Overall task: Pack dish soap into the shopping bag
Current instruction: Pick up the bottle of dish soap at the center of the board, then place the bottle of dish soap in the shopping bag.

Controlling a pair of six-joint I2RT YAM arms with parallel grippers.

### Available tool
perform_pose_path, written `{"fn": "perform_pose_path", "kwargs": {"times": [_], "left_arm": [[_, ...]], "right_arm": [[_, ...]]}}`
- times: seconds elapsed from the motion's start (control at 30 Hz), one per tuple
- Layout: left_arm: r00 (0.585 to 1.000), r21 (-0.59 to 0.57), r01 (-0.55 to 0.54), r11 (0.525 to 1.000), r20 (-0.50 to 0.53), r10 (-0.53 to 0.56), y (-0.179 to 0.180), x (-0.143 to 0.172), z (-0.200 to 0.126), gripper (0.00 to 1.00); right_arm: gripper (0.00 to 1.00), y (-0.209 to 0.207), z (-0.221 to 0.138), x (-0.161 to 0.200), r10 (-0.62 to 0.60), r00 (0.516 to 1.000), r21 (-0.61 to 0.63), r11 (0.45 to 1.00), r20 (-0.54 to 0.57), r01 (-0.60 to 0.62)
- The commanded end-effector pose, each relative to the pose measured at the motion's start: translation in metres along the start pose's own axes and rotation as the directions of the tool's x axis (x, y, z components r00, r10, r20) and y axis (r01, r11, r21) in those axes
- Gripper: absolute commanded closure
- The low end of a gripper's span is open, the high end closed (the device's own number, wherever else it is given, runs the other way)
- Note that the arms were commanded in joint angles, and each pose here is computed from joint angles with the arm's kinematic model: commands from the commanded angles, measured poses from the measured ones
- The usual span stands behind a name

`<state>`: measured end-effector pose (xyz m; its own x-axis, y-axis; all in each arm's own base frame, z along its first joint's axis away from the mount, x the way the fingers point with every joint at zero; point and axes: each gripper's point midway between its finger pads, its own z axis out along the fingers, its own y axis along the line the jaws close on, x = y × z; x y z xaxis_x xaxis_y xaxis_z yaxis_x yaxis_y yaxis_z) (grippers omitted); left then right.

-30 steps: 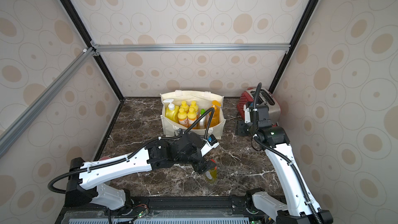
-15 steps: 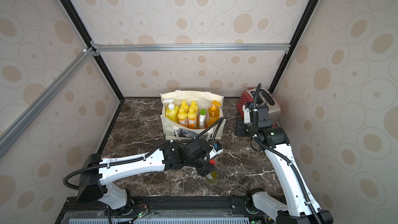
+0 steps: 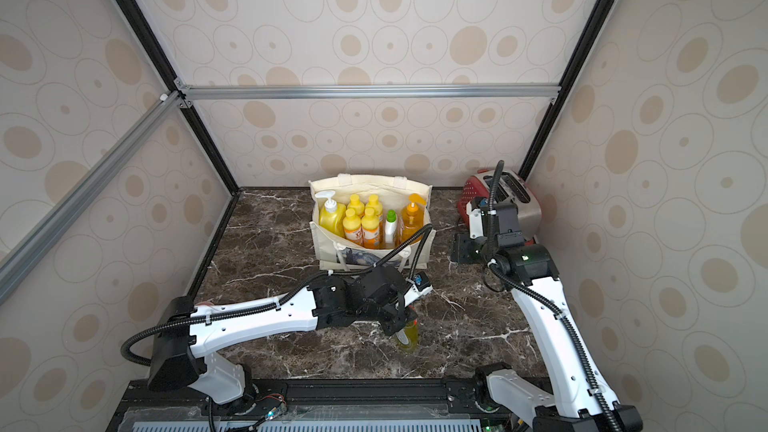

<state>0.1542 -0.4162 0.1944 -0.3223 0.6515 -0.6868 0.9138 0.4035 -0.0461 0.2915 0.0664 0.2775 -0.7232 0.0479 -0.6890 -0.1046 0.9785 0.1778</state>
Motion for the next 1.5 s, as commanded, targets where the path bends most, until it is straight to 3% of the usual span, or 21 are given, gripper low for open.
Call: {"fn": "perform_pose_path", "kwargs": {"times": [0.0, 0.23, 0.5, 0.7, 1.07, 1.23, 1.47], "left_arm": [[1.0, -0.008, -0.007, 1.0, -0.009, 0.007, -0.001, -0.002, -0.015, 0.81], [0.999, -0.05, 0.004, 0.999, 0.039, -0.002, 0.005, -0.019, -0.036, 0.85], [0.993, -0.165, 0.006, 0.986, 0.115, 0.013, 0.025, -0.054, -0.088, 0.9], [0.97, -0.259, 0.023, 0.966, 0.24, 0.041, 0.043, -0.103, -0.152, 0.92], [0.879, -0.385, 0.143, 0.912, 0.473, 0.062, 0.094, -0.185, -0.273, 1.0], [0.817, -0.45, 0.173, 0.876, 0.563, 0.127, 0.103, -0.214, -0.312, 1.0], [0.768, -0.496, 0.214, 0.842, 0.618, 0.168, 0.123, -0.235, -0.318, 1.0]], "right_arm": [[0.31, 0.006, 0.0, 0.0, 0.013, 1.0, -0.037, 0.999, -0.009, -0.013], [0.32, 0.015, 0.001, -0.001, 0.02, 1.0, -0.087, 0.996, -0.017, -0.021], [0.33, 0.037, 0.006, -0.01, 0.034, 0.998, -0.195, 0.98, -0.05, -0.043], [0.33, 0.052, 0.005, -0.03, 0.009, 1.0, -0.225, 0.974, -0.02, -0.013], [0.34, 0.063, 0.03, -0.059, -0.013, 1.0, -0.226, 0.974, -0.029, 0.006], [0.44, 0.06, 0.054, -0.044, -0.052, 0.994, -0.166, 0.985, -0.099, 0.035], [0.65, 0.077, 0.064, -0.016, -0.1, 0.982, -0.189, 0.98, -0.158, 0.069]]}}
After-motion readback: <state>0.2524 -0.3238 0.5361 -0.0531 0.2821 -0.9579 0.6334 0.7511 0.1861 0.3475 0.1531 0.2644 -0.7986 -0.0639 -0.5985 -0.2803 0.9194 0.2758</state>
